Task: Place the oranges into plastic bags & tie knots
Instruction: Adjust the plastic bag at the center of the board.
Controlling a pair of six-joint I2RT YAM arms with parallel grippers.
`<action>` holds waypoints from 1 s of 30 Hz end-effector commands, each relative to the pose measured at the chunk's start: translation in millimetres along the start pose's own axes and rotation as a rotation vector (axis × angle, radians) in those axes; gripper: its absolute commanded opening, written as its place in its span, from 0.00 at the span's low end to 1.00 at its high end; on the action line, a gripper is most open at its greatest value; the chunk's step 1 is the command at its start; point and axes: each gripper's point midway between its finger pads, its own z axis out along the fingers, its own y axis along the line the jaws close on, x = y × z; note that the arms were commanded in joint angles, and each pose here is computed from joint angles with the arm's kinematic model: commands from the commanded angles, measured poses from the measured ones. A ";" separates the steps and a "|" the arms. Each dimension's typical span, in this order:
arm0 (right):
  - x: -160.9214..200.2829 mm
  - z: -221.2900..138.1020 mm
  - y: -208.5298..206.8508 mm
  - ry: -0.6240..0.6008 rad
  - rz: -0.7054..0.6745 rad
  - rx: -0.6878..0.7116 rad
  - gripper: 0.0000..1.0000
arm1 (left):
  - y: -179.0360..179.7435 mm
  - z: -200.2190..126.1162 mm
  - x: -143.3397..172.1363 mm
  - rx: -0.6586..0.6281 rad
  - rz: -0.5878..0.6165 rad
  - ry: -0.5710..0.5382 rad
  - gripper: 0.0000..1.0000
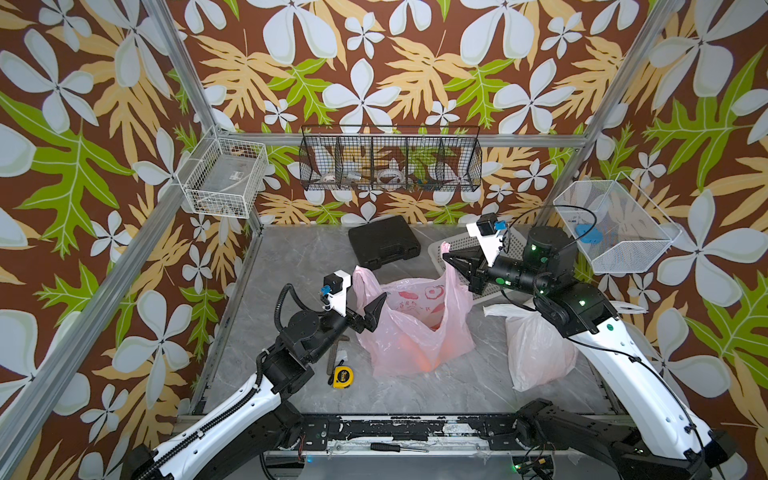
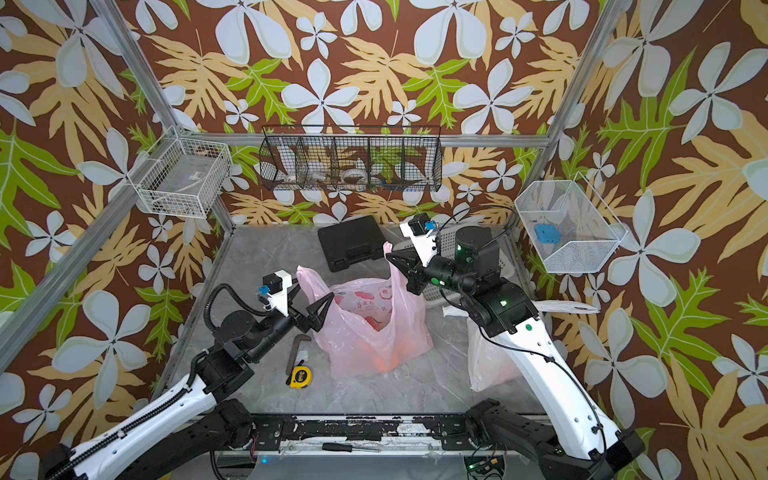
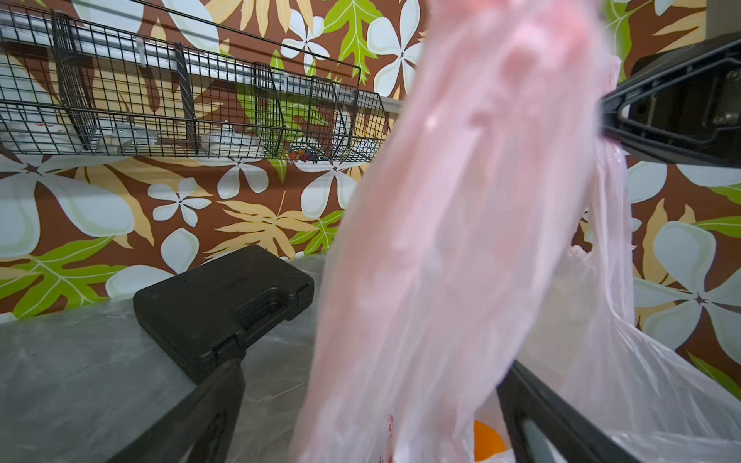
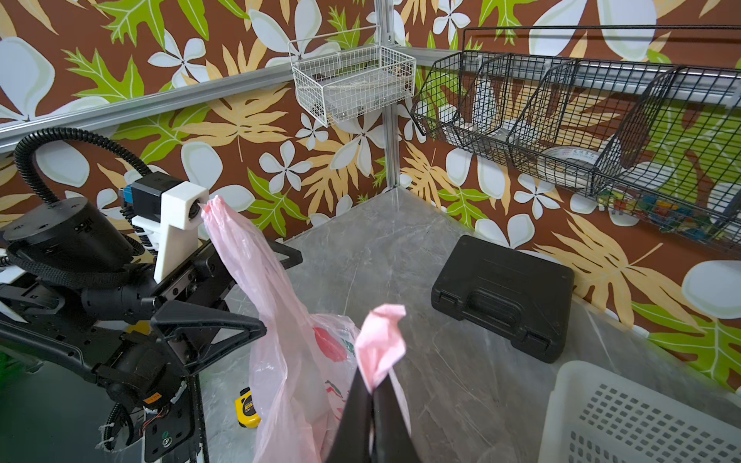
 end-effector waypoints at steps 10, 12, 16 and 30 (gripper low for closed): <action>1.8 0.7 1.2 0.006 0.015 -0.008 0.00 | 15.0 -2.3 10.6 -0.261 0.005 -0.019 0.94; 1.8 0.7 0.7 0.006 0.013 -0.005 0.00 | 10.4 0.6 12.3 -0.251 0.011 -0.016 0.90; 1.0 -1.2 -1.5 0.003 0.010 0.013 0.00 | 5.0 0.4 15.8 -0.234 0.011 -0.016 0.75; 3.9 -11.2 -10.8 0.047 -0.064 0.097 0.00 | -41.3 2.5 -6.9 0.081 0.091 -0.004 0.00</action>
